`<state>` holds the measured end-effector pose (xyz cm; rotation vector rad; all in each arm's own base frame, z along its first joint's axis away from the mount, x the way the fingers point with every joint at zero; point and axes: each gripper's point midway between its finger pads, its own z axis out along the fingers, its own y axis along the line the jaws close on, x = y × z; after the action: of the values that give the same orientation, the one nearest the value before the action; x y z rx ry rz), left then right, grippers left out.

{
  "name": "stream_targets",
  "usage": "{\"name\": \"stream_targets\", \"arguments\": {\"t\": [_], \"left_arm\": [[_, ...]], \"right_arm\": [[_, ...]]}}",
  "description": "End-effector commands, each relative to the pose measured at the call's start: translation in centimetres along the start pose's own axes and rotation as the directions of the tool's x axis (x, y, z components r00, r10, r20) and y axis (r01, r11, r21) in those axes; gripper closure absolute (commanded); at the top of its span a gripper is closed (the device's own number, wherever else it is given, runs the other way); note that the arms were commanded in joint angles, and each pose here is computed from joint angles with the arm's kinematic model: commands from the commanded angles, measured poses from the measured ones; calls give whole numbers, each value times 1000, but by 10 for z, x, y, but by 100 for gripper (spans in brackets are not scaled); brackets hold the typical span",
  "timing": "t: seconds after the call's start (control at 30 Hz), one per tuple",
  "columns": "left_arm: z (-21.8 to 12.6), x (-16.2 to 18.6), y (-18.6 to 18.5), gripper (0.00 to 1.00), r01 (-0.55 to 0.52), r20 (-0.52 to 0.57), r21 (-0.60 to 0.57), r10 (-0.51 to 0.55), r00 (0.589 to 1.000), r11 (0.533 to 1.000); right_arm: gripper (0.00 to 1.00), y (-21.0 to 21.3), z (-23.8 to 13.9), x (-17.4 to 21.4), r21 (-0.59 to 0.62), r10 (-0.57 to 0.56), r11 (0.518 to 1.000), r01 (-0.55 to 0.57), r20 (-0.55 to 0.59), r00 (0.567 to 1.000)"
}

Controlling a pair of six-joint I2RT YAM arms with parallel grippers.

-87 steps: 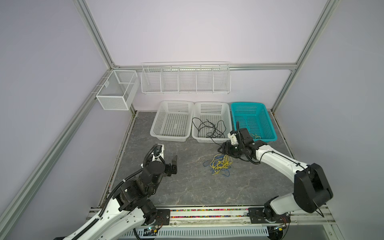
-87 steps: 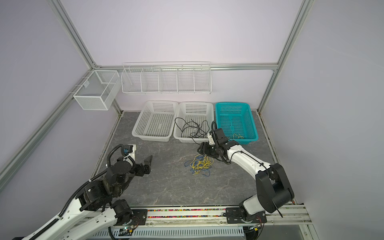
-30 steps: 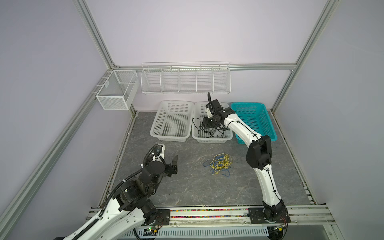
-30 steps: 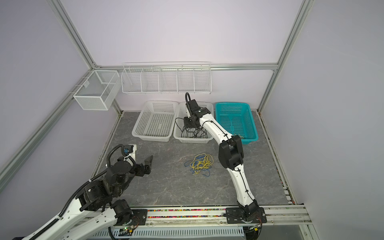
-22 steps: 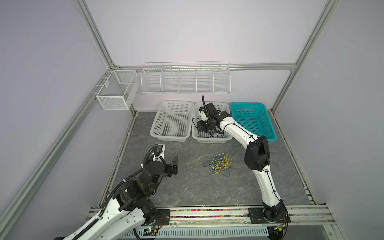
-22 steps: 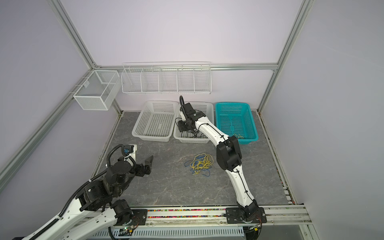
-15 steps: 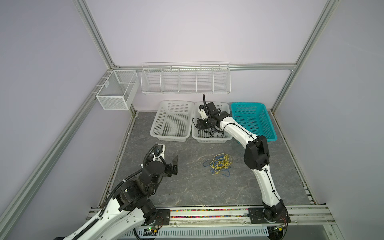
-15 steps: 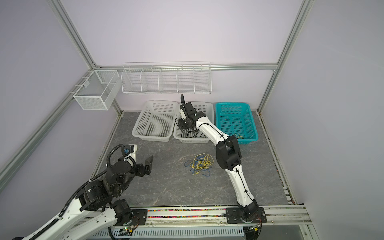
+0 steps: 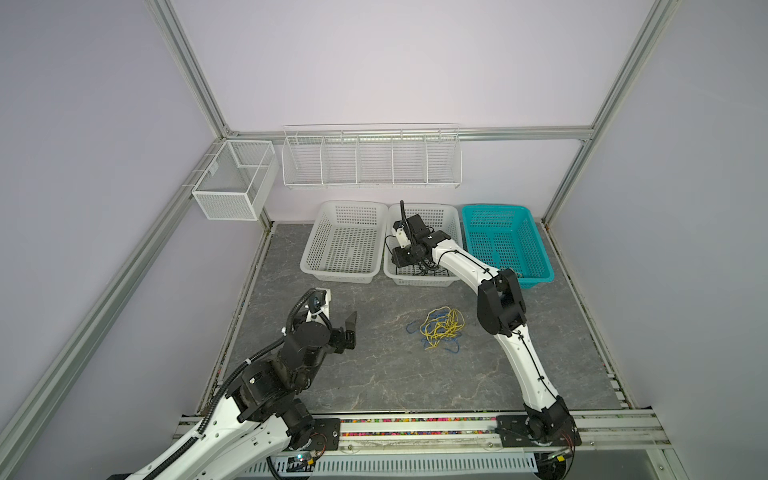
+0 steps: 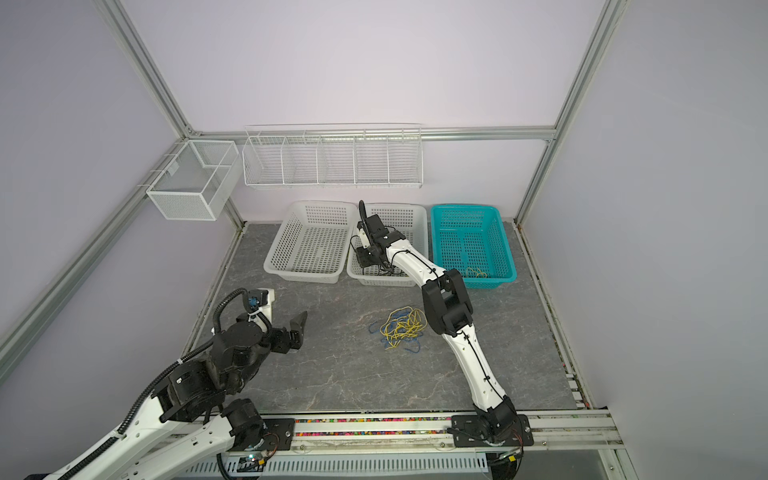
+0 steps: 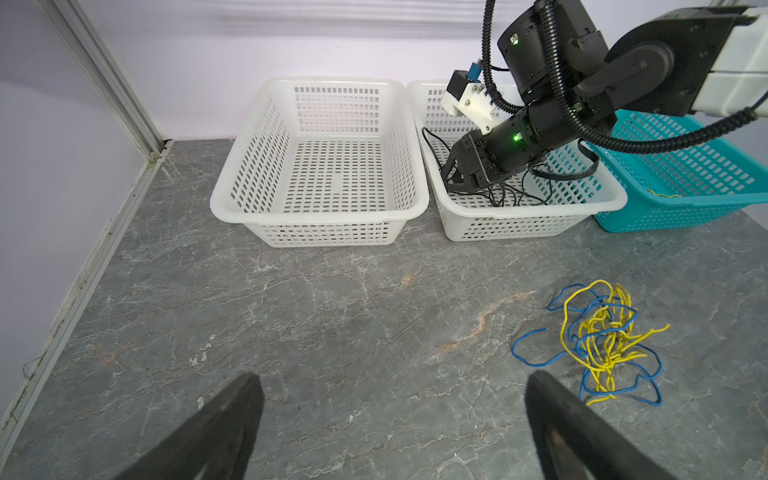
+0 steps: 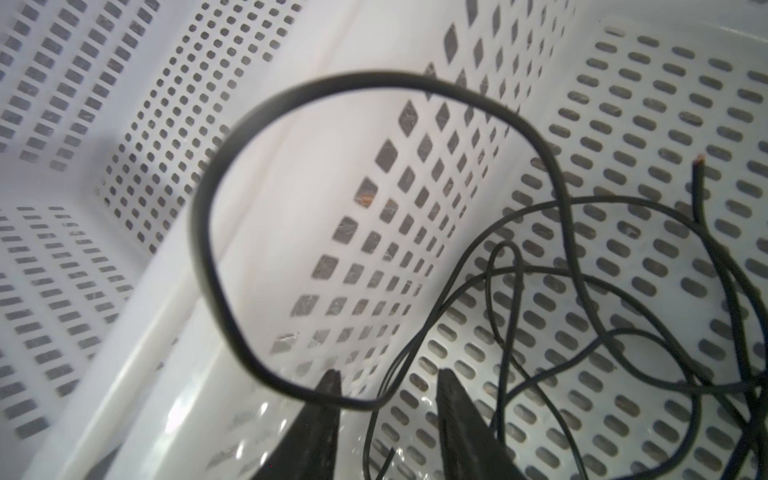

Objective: Untangle the cables

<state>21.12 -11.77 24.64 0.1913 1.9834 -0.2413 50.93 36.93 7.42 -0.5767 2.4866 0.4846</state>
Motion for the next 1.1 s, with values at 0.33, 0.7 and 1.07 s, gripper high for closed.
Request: {"name": "stream_targets", "arguments": {"t": [0.33,0.7,1.07], "left_arm": [[3,5,0,1,-19,-10,-1,19,1000,1000],[4,6,-1,1,-26,-19,2,26,999,1000],[5,8,-5,1,-24,-34,17,25,999,1000]], "right_arm": [[93,-43,-37,-28,103,54,992,-74,185,981],[90,-84,-63,-17,11,290,956,-294,119,949],[43,-71,-149,-22,67,221,969,-239,209,953]]}}
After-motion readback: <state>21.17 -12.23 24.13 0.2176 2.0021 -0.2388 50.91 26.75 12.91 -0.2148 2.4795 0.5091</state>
